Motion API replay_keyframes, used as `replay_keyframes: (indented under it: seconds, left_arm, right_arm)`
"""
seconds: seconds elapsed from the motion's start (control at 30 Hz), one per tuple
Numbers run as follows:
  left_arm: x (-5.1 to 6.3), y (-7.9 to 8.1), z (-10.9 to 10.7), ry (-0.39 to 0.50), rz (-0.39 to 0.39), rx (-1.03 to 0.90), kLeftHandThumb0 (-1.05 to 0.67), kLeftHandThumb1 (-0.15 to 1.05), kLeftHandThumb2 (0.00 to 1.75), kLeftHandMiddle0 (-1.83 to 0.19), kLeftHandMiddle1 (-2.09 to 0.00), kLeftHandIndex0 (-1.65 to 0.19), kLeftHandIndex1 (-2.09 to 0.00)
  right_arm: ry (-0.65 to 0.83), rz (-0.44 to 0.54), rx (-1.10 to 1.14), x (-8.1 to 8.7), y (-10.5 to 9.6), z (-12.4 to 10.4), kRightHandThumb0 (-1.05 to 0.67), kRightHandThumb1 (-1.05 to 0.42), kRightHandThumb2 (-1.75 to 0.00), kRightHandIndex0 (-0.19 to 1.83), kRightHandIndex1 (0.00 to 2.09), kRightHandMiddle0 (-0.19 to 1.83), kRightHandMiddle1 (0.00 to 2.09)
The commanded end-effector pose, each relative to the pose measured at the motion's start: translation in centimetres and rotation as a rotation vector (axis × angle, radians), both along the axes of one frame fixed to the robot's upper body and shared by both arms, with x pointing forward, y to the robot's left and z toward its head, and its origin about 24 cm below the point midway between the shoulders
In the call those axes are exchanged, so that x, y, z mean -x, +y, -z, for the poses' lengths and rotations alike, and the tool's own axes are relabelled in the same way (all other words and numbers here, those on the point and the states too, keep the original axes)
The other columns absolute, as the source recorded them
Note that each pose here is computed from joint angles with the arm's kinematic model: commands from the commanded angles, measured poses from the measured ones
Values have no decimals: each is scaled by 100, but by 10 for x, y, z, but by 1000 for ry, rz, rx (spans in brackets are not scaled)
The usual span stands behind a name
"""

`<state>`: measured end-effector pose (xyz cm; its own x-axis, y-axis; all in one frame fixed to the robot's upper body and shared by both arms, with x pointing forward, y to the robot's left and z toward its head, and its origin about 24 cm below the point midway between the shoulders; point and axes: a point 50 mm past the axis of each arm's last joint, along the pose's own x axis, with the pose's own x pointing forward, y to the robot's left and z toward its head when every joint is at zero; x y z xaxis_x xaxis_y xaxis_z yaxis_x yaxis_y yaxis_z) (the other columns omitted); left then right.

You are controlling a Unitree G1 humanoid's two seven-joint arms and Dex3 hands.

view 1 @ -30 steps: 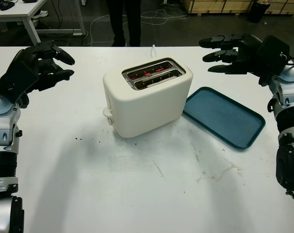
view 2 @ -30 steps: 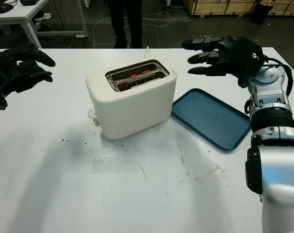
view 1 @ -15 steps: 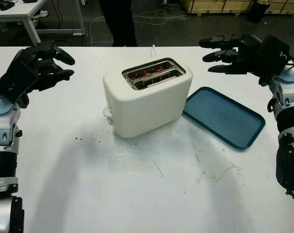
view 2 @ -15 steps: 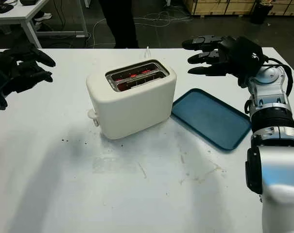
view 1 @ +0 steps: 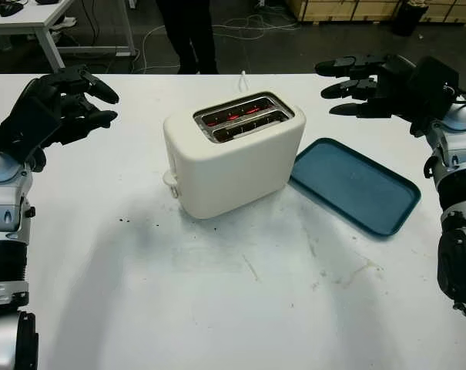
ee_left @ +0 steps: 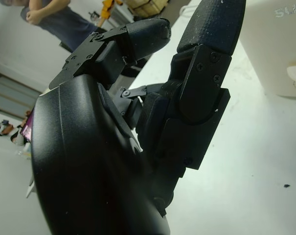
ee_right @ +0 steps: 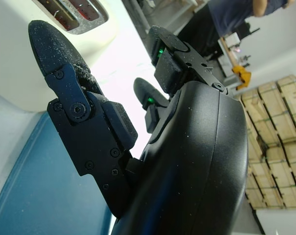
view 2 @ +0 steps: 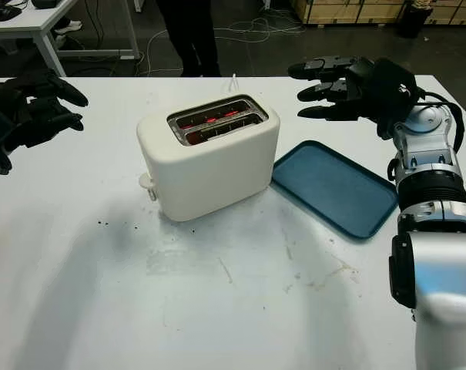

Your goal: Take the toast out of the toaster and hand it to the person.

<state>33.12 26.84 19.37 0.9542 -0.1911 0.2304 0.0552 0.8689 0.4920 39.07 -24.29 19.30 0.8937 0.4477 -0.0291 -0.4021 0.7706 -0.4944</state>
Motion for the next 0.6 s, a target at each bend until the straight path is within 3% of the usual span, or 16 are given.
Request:
replay_keyframes:
  seconds: [0.0,0.57]
  left_arm:
    - [0,0,-2,-18,2,3,-105,88,0,-64,-132,-58,-119]
    - [0,-1,-2,-18,6,10,-105,87,0,-64,-132,-59,-118]
  right_arm:
    - [-10,6,2,1,-2,0,-83,-73,0,36,58,61,0]
    - [-6,1,-2,0,0,0,-84,-73,0,37,57,61,1]
